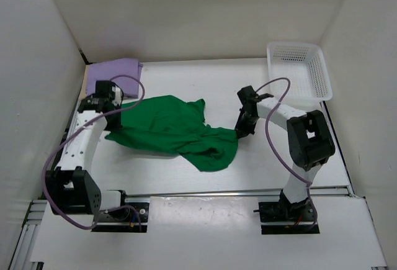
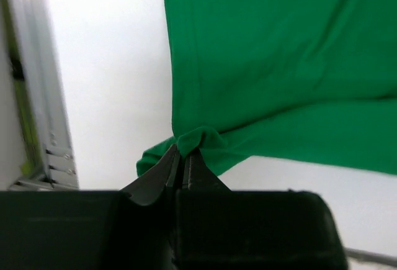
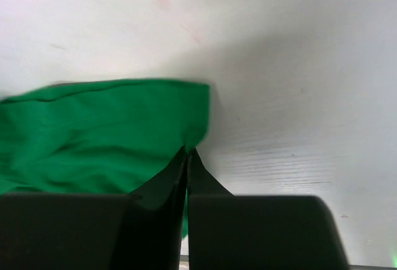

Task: Fold and stack the t-shirts
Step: Flatten out the tshirt

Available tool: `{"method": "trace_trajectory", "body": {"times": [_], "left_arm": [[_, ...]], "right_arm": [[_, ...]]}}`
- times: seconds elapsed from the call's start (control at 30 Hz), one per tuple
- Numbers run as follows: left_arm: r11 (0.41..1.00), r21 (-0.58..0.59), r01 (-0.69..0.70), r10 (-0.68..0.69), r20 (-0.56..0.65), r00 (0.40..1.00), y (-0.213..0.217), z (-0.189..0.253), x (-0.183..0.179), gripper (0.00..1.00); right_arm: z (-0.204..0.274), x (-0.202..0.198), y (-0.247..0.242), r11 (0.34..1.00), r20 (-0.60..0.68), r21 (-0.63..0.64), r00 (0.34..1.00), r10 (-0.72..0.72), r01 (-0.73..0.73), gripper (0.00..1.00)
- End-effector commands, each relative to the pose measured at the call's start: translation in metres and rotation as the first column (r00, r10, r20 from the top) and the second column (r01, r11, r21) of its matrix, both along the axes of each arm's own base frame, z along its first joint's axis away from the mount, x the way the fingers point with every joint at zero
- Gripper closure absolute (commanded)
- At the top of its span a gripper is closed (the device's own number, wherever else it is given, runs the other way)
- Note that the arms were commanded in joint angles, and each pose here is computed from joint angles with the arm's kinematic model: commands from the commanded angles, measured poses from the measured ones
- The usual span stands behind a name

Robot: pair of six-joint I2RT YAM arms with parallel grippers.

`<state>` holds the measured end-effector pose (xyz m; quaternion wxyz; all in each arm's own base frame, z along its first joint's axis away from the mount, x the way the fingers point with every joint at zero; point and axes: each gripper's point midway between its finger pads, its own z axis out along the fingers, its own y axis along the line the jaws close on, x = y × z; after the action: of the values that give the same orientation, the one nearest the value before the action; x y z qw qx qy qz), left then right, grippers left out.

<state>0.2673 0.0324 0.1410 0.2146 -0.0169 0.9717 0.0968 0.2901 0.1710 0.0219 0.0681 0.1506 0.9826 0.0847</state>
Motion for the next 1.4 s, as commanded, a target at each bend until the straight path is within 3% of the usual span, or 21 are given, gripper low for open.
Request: {"method": "trace_trajectory", "body": {"times": [0.0, 0.1, 0.13, 0.17, 0.2, 0.23, 0.37, 0.4, 0.47, 0.57, 0.6, 0.63, 0.67, 0.7, 0.73, 0.83, 0.87, 0.93, 1.07, 1.2, 1.37], "left_arm": [[0.998, 0.028, -0.062, 0.052, 0.283, 0.958, 0.018, 0.08, 0.068, 0.89], [0.995, 0.042, -0.093, 0.071, 0.367, 0.927, 0.028, 0.117, 0.114, 0.89], [0.995, 0.036, -0.098, 0.07, 0.469, 0.88, 0.029, 0.162, 0.134, 0.89], [0.993, 0.039, -0.108, 0.073, 0.508, 0.858, 0.031, 0.18, 0.144, 0.89], [0.992, 0.045, -0.119, 0.078, 0.521, 0.85, 0.033, 0.186, 0.159, 0.89], [0.992, 0.036, -0.123, 0.076, 0.609, 0.79, 0.034, 0.229, 0.169, 0.89], [0.993, 0.019, -0.113, 0.066, 0.708, 0.703, 0.032, 0.278, 0.182, 0.89], [0.997, 0.007, -0.075, 0.047, 0.731, 0.681, 0.022, 0.29, 0.174, 0.89], [0.999, -0.007, -0.033, 0.029, 0.698, 0.716, 0.014, 0.266, 0.167, 0.88], [0.998, -0.038, 0.052, -0.018, 0.604, 0.797, -0.009, 0.207, 0.14, 0.86], [0.996, -0.049, 0.075, -0.034, 0.568, 0.822, -0.016, 0.188, 0.13, 0.86], [0.995, -0.056, 0.085, -0.039, 0.557, 0.83, -0.018, 0.179, 0.114, 0.84], [0.993, -0.073, 0.097, -0.054, 0.451, 0.891, -0.024, 0.126, 0.096, 0.83], [0.99, -0.087, 0.106, -0.062, 0.408, 0.911, -0.026, 0.104, 0.083, 0.81], [0.985, -0.116, 0.128, -0.085, 0.324, 0.942, -0.034, 0.063, 0.055, 0.73], [0.978, -0.161, 0.136, -0.103, 0.197, 0.975, -0.04, 0.005, 0.011, 0.44], [0.978, -0.169, 0.123, -0.104, 0.119, 0.988, -0.04, -0.027, -0.016, 0.38], [0.977, -0.186, 0.107, -0.108, 0.008, 0.994, -0.04, -0.055, -0.049, 0.31], [0.973, -0.229, 0.039, -0.062, -0.095, 0.994, -0.035, -0.072, -0.085, 0.25], [0.977, -0.215, 0.002, -0.009, -0.034, 0.999, -0.022, -0.057, -0.059, 0.22], [0.972, -0.234, -0.007, -0.024, -0.13, 0.991, -0.025, -0.062, -0.038, 0.28]], "right_arm": [[0.065, 0.069, -0.006, 1.0, 0.254, -0.008, 0.967, 0.0, 0.002, 1.0], [0.163, 0.13, -0.019, 0.997, 0.481, 0.059, 0.874, -0.07, 0.048, 1.0], [0.193, 0.142, -0.029, 0.995, 0.532, 0.085, 0.841, -0.096, 0.06, 1.0], [0.247, 0.161, -0.03, 0.99, 0.629, 0.134, 0.767, -0.126, 0.053, 1.0], [0.276, 0.165, -0.033, 0.986, 0.674, 0.163, 0.724, -0.145, 0.046, 1.0], [0.304, 0.168, -0.04, 0.981, 0.713, 0.187, 0.681, -0.167, 0.045, 1.0], [0.386, 0.152, -0.04, 0.973, 0.831, 0.227, 0.53, -0.167, -0.05, 1.0], [0.37, 0.146, -0.038, 0.972, 0.815, 0.228, 0.558, -0.157, -0.058, 1.0], [0.378, 0.123, -0.035, 0.965, 0.84, 0.242, 0.52, -0.157, -0.101, 1.0], [0.321, 0.082, -0.035, 0.966, 0.806, 0.234, 0.577, -0.131, -0.107, 1.0], [0.323, 0.064, -0.037, 0.965, 0.826, 0.236, 0.547, -0.135, -0.118, 1.0], [0.3, 0.053, -0.039, 0.965, 0.801, 0.243, 0.582, -0.139, -0.103, 1.0], [0.278, 0.043, -0.04, 0.964, 0.775, 0.256, 0.613, -0.157, -0.077, 1.0], [0.226, 0.02, -0.042, 0.967, 0.711, 0.251, 0.688, -0.146, -0.054, 1.0], [0.198, 0.009, -0.046, 0.969, 0.672, 0.247, 0.724, -0.156, -0.021, 0.98], [0.085, -0.051, -0.055, 0.975, 0.445, 0.201, 0.878, -0.175, 0.092, 0.73], [0.062, -0.066, -0.06, 0.969, 0.374, 0.195, 0.901, -0.219, 0.155, 0.6], [0.021, -0.098, -0.069, 0.969, 0.248, 0.141, 0.94, -0.234, 0.204, 0.53], [0.023, -0.102, -0.076, 0.968, 0.278, 0.119, 0.929, -0.246, 0.221, 0.52], [0.049, -0.085, -0.085, 0.963, 0.355, 0.094, 0.896, -0.268, 0.251, 0.49], [0.059, -0.07, -0.086, 0.968, 0.359, 0.05, 0.9, -0.248, 0.247, 0.47]]}}
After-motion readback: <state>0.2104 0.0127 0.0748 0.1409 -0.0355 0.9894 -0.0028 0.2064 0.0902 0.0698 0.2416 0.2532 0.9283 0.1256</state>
